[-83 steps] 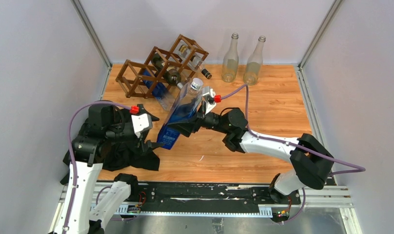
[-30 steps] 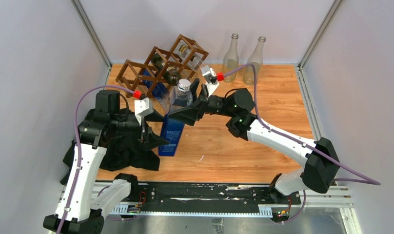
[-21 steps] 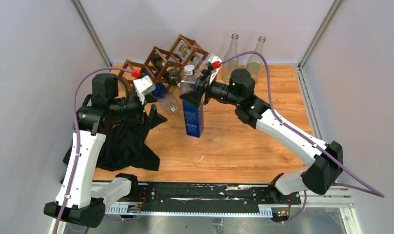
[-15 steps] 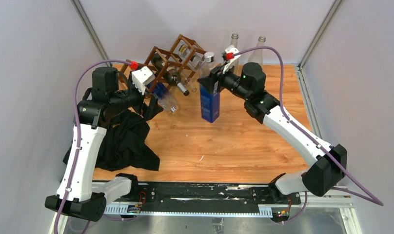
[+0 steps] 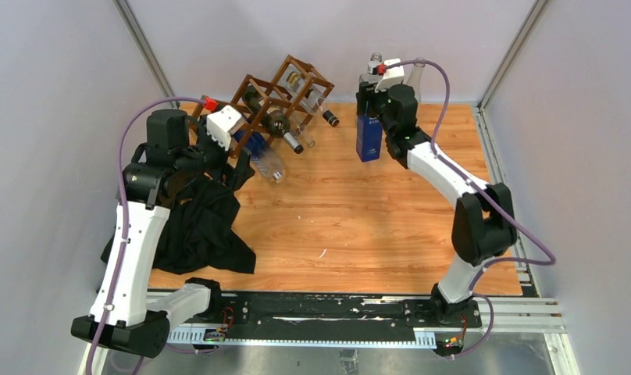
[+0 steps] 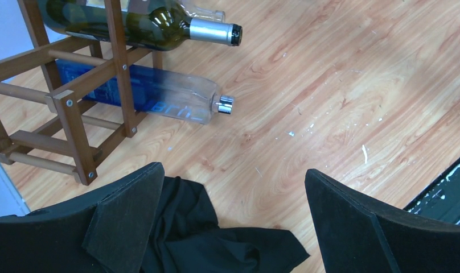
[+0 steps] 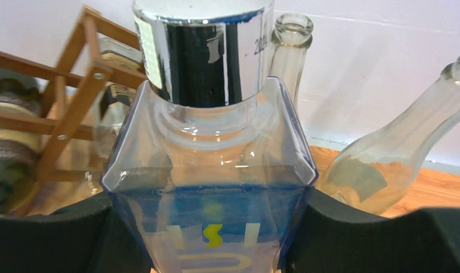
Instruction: Take the wine bottle off the wine rack
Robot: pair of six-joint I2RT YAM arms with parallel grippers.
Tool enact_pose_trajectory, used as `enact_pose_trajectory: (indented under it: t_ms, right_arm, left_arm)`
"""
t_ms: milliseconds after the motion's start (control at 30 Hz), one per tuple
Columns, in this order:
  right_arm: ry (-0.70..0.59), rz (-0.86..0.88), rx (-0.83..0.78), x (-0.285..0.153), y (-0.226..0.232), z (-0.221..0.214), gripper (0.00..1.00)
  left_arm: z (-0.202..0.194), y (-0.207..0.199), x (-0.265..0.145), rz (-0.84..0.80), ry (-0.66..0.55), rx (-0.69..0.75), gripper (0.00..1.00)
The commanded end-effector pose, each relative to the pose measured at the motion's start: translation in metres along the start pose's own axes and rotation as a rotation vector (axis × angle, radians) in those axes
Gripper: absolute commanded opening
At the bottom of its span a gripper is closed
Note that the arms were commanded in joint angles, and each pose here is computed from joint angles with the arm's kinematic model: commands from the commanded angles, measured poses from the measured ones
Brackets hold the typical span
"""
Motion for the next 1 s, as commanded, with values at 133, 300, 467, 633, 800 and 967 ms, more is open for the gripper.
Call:
enact_pose_trajectory:
  t_ms: [133,300,467,633,800,967]
  right_arm:
    - [-0.31,-0.2,0.065,0.041,-0.026,0.061,0.0]
    - [-0.298,-0.251,0.065,0.058,-0.017,0.043,0.0]
    - [-0.307,-0.285,0.035,0.066,-0.006,0.022,0.0]
    - [-0.311,-0.292,0.03,0.074,0.003,0.003,0.0]
    - [-0.303,-0.305,0.024,0.081,0.012,-0.01,0.0]
    - [-0.283,-0.335,0.014,0.078,0.018,-0.021,0.05]
  left_arm:
    - [0.004,0.006,0.001,0.049,-0.037,-0.003,1.0]
    - [0.006,0.006,0.006,0.028,-0.034,-0.02,1.0]
    - [0.008,0.006,0.009,0.017,-0.036,-0.024,1.0]
    - [0.01,0.006,0.01,0.01,-0.04,-0.023,1.0]
    - [0.01,0.009,0.014,0.015,-0.038,-0.019,1.0]
    - [0.01,0.012,0.02,0.012,-0.024,-0.034,1.0]
Point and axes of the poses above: each gripper's point midway between its finger pads, its own x axis out along the fingers, its own y axis along the line the jaws close on, z = x × y, the point moved 6 cm from there along -x, back along the fingers, and after that the axes turned 7 degrees about -x, right-handed, at the moved point
